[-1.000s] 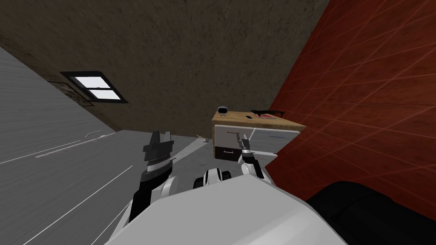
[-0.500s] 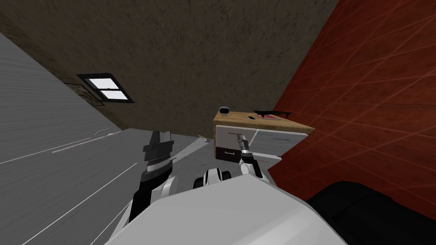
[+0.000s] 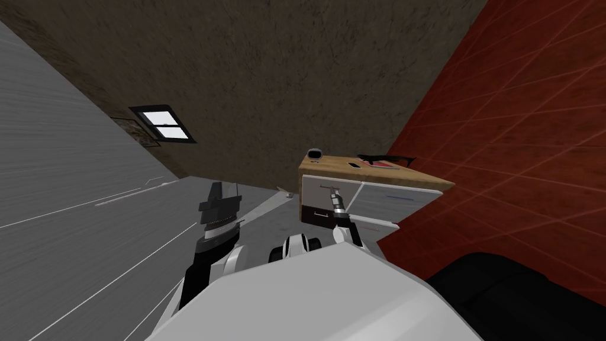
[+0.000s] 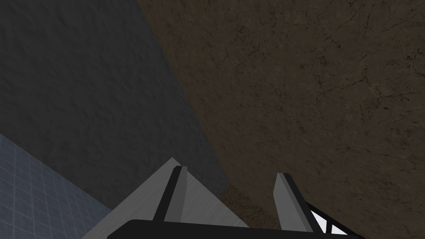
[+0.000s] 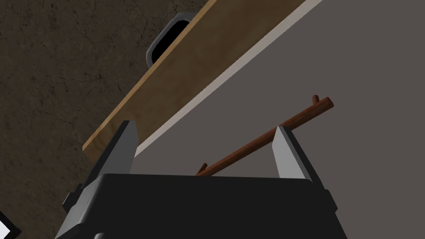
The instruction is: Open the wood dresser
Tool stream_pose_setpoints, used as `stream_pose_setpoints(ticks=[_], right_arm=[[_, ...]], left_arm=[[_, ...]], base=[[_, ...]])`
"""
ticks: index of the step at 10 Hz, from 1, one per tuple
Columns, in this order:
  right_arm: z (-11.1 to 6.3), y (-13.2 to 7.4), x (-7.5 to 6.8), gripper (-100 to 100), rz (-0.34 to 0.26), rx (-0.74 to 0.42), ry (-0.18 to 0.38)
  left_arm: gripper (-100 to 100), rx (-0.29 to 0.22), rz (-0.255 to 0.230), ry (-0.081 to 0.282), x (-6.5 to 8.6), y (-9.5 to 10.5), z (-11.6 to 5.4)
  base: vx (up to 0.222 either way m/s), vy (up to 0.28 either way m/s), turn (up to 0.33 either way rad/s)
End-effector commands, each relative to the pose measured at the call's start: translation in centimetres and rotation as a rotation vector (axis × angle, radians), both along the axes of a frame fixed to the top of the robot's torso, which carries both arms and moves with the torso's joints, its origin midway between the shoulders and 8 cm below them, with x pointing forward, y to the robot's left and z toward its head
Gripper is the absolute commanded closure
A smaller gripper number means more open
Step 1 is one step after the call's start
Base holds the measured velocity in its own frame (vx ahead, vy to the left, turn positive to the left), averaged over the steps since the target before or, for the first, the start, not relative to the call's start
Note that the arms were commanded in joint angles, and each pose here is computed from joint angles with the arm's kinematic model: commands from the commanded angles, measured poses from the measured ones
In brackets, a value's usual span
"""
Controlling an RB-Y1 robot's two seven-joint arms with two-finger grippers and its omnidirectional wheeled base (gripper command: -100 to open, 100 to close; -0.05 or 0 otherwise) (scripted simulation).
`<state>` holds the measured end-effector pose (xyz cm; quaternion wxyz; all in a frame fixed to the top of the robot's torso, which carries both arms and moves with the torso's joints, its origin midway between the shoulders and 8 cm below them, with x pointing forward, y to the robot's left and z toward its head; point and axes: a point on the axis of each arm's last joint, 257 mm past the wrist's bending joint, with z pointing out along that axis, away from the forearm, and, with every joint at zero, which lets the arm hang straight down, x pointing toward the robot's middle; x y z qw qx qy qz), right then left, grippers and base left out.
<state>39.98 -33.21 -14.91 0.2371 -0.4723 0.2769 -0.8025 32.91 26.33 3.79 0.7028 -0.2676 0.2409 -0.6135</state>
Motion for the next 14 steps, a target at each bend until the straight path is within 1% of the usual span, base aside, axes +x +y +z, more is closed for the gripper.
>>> stream_pose_setpoints(ticks=[1, 2, 3, 4, 6, 7, 8, 11, 14], right_arm=[[-1.3, -0.2, 0.3, -100, 0.024, 0.127, 0.003], [-1.3, -0.2, 0.3, -100, 0.028, 0.138, 0.0], [-2.1, -0.2, 0.5, -100, 0.038, 0.212, 0.001], [-2.1, -0.2, 0.5, -100, 0.04, 0.217, -0.001], [-3.5, 0.0, 0.8, -100, 0.051, 0.357, -0.004], [-3.5, 0.0, 0.8, -100, 0.054, 0.364, -0.006], [-4.1, 0.2, 0.9, -100, 0.058, 0.433, -0.011], [-5.6, 1.2, 1.2, -100, 0.055, 0.618, -0.035], [-6.3, 2.4, 1.4, -100, 0.039, 0.738, -0.06]], left_arm=[[0, 0.0, 0.0, 0.0, 0.0, 0.0, 0.0], [0, 0.0, 0.0, 0.0, 0.0, 0.0, 0.0], [0, 0.0, 0.0, 0.0, 0.0, 0.0, 0.0], [0, 0.0, 0.0, 0.0, 0.0, 0.0, 0.0], [0, 0.0, 0.0, 0.0, 0.0, 0.0, 0.0], [0, 0.0, 0.0, 0.0, 0.0, 0.0, 0.0], [0, 0.0, 0.0, 0.0, 0.0, 0.0, 0.0], [0, 0.0, 0.0, 0.0, 0.0, 0.0, 0.0], [0, 0.0, 0.0, 0.0, 0.0, 0.0, 0.0]], base=[[0.015, -0.005, 0.084], [0.013, -0.004, 0.049], [0.014, -0.006, 0.086], [0.014, -0.007, 0.058], [0.017, -0.011, 0.094], [0.015, -0.008, 0.056], [0.013, -0.004, 0.066], [0.014, -0.007, 0.083], [0.006, -0.005, 0.032]])
